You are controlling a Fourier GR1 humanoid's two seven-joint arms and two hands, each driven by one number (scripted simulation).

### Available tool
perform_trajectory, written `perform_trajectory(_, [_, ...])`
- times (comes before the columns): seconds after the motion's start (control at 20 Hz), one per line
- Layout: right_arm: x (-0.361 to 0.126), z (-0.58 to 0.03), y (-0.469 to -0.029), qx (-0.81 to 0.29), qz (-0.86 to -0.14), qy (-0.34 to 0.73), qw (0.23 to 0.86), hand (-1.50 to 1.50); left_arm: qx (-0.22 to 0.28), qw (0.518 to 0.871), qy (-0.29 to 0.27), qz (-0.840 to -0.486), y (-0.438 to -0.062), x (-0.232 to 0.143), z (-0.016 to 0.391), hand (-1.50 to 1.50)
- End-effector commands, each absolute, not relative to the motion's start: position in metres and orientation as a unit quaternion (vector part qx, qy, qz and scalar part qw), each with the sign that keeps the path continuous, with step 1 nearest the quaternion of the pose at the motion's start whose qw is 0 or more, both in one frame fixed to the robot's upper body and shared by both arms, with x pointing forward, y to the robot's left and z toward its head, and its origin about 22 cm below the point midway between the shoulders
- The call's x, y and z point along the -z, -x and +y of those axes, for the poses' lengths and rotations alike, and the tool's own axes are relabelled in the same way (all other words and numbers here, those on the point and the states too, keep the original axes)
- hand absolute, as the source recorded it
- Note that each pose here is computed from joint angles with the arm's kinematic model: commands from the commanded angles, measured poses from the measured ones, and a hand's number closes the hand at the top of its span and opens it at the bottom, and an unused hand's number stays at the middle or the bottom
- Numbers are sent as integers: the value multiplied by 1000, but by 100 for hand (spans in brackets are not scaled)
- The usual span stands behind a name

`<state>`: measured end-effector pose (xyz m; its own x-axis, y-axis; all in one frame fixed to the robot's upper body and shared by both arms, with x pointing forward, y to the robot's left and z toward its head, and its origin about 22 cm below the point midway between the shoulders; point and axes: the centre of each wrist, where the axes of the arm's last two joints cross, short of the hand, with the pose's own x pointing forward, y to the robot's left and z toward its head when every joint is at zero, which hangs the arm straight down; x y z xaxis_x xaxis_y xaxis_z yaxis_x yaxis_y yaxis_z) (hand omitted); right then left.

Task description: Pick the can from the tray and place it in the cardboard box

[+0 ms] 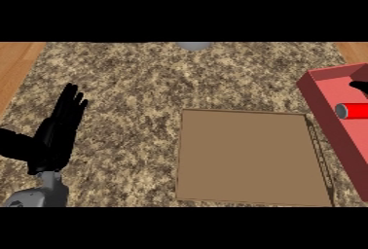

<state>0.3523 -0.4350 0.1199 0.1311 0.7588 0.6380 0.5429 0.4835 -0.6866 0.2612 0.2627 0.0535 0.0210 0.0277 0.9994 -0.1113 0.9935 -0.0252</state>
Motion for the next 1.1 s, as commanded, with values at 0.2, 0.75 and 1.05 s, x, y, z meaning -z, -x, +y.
perform_trajectory(0.2, [-123, -478, -323, 88, -727, 365, 575, -150, -54, 712, -36, -699, -257, -51, 252, 0])
perform_trajectory(0.75, [-110, -540, -255, 165, -745, 366, 533, -150, -52, 712, -34, -699, -257, -61, 270, 0])
perform_trajectory(1.05, [-119, -577, -221, 162, -745, 372, 529, -150, -46, 709, -33, -702, -259, -62, 256, 0])
